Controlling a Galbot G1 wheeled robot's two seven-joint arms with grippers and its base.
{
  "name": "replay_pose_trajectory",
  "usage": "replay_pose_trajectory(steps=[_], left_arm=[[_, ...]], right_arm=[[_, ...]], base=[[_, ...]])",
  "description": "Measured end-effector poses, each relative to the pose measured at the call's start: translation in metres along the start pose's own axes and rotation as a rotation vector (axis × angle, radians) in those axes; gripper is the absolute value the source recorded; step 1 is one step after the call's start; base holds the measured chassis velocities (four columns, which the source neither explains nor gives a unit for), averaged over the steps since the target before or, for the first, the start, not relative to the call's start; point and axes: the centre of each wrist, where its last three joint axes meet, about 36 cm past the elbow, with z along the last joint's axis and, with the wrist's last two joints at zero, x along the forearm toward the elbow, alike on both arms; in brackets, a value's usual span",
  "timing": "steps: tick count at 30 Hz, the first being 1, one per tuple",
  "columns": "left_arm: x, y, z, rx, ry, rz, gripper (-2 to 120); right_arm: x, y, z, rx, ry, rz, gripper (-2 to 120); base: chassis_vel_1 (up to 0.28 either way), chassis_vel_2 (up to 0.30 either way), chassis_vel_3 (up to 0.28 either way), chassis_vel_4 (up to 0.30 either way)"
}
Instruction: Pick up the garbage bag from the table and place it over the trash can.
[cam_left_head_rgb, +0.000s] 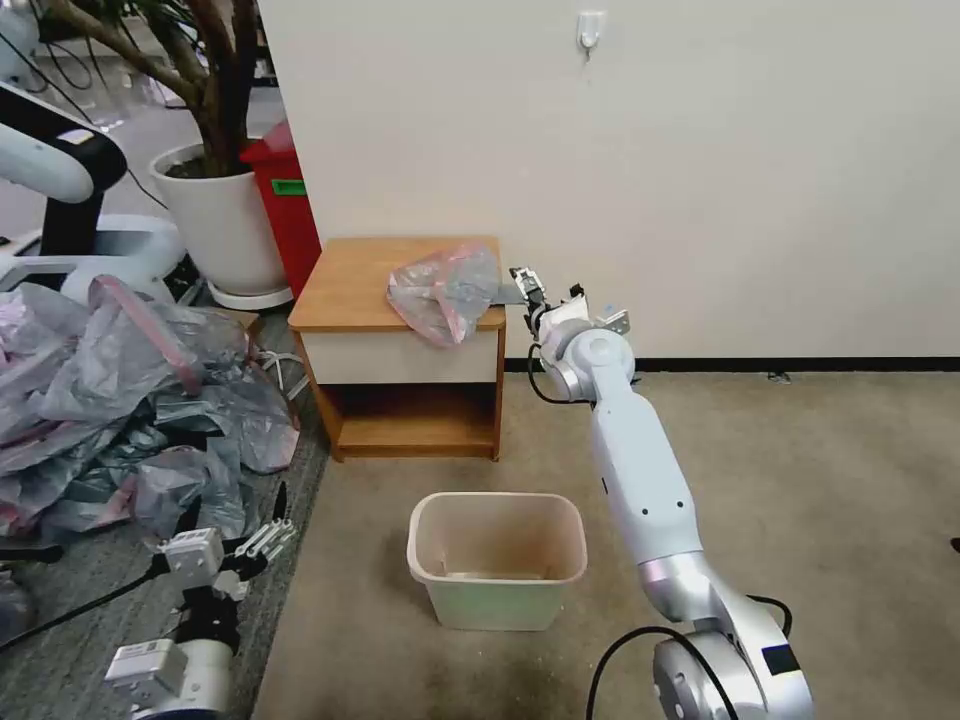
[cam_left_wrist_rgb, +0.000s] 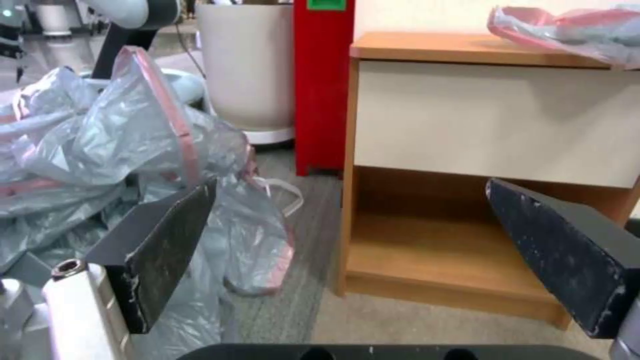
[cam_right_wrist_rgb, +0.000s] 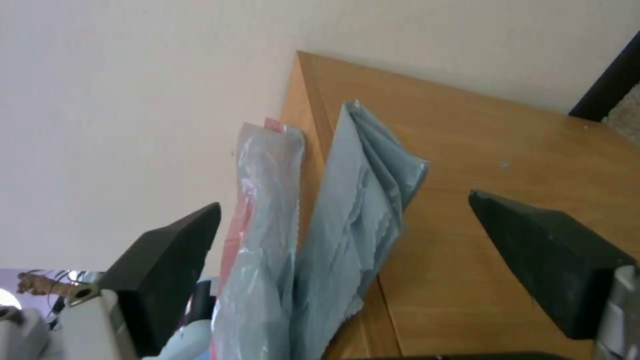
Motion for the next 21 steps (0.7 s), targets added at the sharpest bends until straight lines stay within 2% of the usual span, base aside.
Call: replay_pose_trajectory(steps=[7,11,12,16,17,19,20,21], left_arm=[[-0.0005,-0.0001,-0.0001,0.0,-0.002,0.0,100],[-0.0009,0.0005,0.0014,0.0,0.001,-0.002,100],[-0.0009,0.0005,0.0014,0.0,0.001,-0.002,100],[-0.0009,0.0014,0.0018,-0.002,0.001,-0.005,100],[-0.0009,0.0014,0.0018,-0.002,0.001,-0.005,100],[-0.0008,0.0017,0.0026,-0.002,0.002,-0.006,100],[-0.0008,0.0017,0.0026,-0.002,0.002,-0.006,100],[-0.0008,0.0019,0.0032,-0.002,0.004,-0.006,100]], right_arm=[[-0.0024,-0.0013,0.0005,0.013,0.002,0.009,84],[-0.0045,-0.0007,0.0013,0.029,0.001,0.013,65],[-0.0045,-0.0007,0.0013,0.029,0.001,0.013,65],[-0.0069,0.0008,0.0007,0.049,-0.006,0.017,45],[-0.0069,0.0008,0.0007,0.049,-0.006,0.017,45],[-0.0074,0.0014,0.0003,0.052,-0.007,0.016,36],[-0.0074,0.0014,0.0003,0.052,-0.007,0.016,36],[-0.0074,0.0015,0.0003,0.052,-0.007,0.015,30]], base=[[0.0,0.0,0.0,0.0],[0.0,0.0,0.0,0.0],[0.0,0.0,0.0,0.0],[0.0,0.0,0.0,0.0],[0.0,0.0,0.0,0.0],[0.0,0.0,0.0,0.0],[0.0,0.0,0.0,0.0],[0.0,0.0,0.0,0.0]])
